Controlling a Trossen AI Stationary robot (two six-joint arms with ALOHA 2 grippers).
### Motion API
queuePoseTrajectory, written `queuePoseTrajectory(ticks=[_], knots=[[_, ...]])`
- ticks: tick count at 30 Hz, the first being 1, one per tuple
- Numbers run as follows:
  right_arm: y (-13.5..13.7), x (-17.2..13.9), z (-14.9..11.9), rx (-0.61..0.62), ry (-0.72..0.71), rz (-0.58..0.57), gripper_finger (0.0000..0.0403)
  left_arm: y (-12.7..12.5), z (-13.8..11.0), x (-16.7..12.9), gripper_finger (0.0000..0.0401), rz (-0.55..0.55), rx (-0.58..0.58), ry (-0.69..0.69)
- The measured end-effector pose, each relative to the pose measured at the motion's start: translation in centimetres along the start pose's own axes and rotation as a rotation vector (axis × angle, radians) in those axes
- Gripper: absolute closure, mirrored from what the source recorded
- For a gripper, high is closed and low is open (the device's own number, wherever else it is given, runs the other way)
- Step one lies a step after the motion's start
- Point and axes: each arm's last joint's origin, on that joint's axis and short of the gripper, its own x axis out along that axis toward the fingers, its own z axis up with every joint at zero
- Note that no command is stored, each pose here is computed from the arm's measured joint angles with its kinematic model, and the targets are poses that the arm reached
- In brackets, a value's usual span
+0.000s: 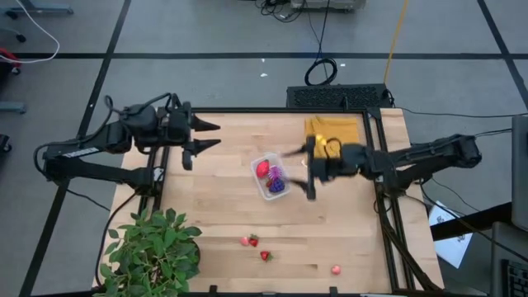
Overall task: Pick and placing Produce into tupperware
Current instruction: Put the top red strawberry into the transparent container
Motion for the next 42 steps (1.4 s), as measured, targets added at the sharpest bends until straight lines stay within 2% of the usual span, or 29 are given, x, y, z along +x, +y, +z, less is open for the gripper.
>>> queuePoseTrajectory(ticks=[9,16,25,33,42], knots=[[8.0,-0.2,0.7,0.267,0.064,0.302,0.0096,-0.2,-0.6,0.5,0.0201,-0.016,0.008,0.061],[11.9,1.7,-1.5,0.393,0.157,0.445,0.0096,-0.3,-0.6,0.5,0.0203,-0.018,0.010,0.060],[13.6,5.0,-5.0,0.497,0.212,0.503,0.0096,-0.3,-0.6,0.5,0.0202,-0.019,-0.021,0.061],[15.1,8.0,-7.8,0.515,0.310,0.541,0.0096,-0.3,-0.6,0.5,0.0205,-0.021,-0.021,0.064],[15.3,9.3,-10.4,0.556,0.388,0.506,0.0096,-0.3,-0.7,0.5,0.0201,-0.020,-0.017,0.067]])
